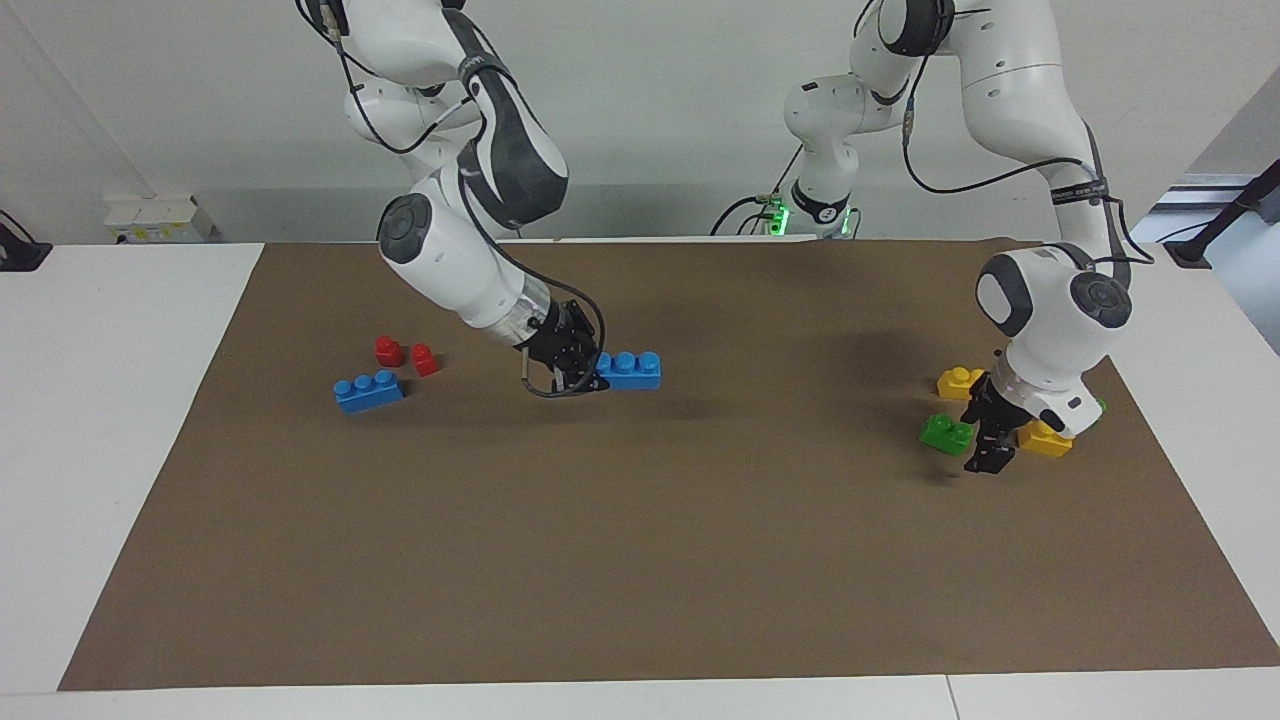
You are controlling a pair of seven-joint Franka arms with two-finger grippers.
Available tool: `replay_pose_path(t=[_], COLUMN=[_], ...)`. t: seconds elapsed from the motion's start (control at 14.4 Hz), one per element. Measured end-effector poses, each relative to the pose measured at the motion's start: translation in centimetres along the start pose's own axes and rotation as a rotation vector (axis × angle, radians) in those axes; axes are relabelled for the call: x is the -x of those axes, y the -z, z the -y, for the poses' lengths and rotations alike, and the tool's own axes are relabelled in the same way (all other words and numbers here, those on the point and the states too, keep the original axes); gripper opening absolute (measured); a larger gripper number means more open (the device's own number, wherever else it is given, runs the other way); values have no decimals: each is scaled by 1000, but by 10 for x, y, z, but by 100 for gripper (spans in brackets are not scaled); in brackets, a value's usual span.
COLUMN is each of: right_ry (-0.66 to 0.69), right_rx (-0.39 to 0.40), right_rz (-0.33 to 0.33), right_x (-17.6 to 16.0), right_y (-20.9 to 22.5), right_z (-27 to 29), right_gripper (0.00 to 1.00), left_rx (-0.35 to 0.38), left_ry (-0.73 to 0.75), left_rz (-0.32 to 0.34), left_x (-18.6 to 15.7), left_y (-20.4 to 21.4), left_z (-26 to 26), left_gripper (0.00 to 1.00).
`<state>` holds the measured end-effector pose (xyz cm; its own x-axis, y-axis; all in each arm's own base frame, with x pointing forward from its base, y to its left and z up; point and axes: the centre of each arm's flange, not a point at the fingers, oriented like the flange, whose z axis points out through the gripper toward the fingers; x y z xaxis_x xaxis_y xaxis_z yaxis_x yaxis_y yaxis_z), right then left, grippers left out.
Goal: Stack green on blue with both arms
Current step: 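Grasp the green brick with the left gripper while the right gripper carries the blue brick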
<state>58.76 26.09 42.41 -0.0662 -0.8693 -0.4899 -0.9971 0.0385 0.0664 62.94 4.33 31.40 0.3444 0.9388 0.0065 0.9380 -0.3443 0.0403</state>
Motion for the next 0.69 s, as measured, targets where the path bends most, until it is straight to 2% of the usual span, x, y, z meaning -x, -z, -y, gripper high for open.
replay_pose_path(t=[0.07, 0.14, 0.42, 0.69], right_ry=[-8, -19, -24, -2], right_rx=[-22, -41, -80, -90], right_rz=[-7, -13, -40, -22], right_x=[3, 6, 10, 17], right_y=[-14, -26, -67, -117], right_z=[-9, -18, -57, -96], right_gripper=[34, 34, 34, 34], left_rx=[-4, -7, -9, -10], left_ry=[-2, -3, -10, 15], left_rz=[2, 3, 2, 5], left_x=[1, 2, 5, 12], left_y=[-3, -4, -5, 5], left_z=[1, 1, 1, -2], left_gripper=[90, 82, 36, 35])
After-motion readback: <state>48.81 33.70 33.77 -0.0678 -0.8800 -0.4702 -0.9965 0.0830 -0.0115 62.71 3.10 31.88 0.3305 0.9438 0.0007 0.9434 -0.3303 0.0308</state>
